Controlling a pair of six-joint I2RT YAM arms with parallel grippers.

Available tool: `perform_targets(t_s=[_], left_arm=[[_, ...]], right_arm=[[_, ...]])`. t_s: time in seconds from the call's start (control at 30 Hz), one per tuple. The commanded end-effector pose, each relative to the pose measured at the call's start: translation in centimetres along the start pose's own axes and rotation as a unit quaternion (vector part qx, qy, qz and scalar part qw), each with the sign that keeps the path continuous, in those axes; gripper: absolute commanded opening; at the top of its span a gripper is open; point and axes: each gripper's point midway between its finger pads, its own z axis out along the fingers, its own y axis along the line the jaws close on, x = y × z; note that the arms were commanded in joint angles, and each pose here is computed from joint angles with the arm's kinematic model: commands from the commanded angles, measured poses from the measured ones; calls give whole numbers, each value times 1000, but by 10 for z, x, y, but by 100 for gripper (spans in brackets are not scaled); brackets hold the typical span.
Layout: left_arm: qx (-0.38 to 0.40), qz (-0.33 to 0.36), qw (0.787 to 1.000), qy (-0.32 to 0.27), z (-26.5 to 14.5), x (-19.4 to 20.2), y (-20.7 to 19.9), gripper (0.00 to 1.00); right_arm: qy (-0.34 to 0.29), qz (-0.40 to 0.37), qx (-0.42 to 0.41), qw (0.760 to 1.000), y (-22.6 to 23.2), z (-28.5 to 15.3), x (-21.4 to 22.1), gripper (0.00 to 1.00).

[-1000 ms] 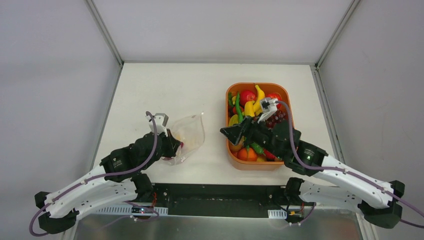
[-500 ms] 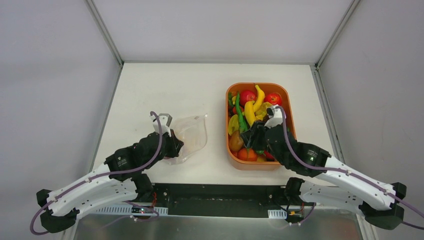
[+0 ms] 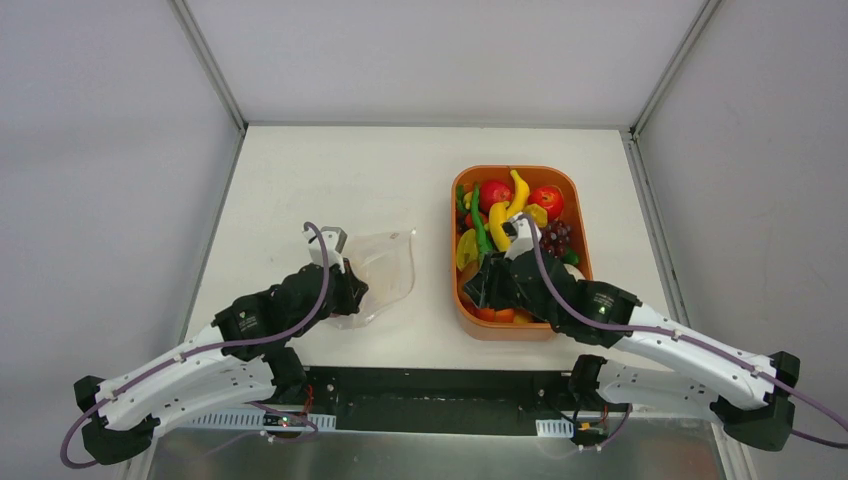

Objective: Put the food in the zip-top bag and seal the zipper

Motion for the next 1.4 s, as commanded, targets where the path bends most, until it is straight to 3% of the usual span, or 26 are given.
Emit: perform_targets(t_s=[0.0,0.2,0.3,0.63,0.87,1.0,1.1,1.23,1.37], left_arm=[[0,-2,1000,-13,3,-9,-5,0],[-6,-1,1000,-9,3,-5,-1,0],[-9,-1,1000,-12,2,-5,1,0],[-14,-6,1000,-11,-1,-2,7,0],[-11,-9,1000,-11,0,-1,6,0],[-10,-7,1000,-10,0,-1,5,0],[-10,-7,1000,-9,-1,0,6,0],[-11,-8,1000,-10,-1,1,8,0],[-9,-10,1000,-12,-3,1,8,0]], right_arm=[[-10,0,-32,999,18,6,-8,43],[-2,-18,136,991,-33,23,-4,45],[-12,-19,182,983,-47,23,-7,45],[-57,7,193,980,-54,30,-15,70],[-65,25,147,987,-39,48,-10,72],[-56,24,161,985,-44,56,-4,70],[-58,25,173,983,-49,60,-2,64],[-64,30,173,982,-51,62,-3,54],[-70,36,157,984,-46,55,-8,37]])
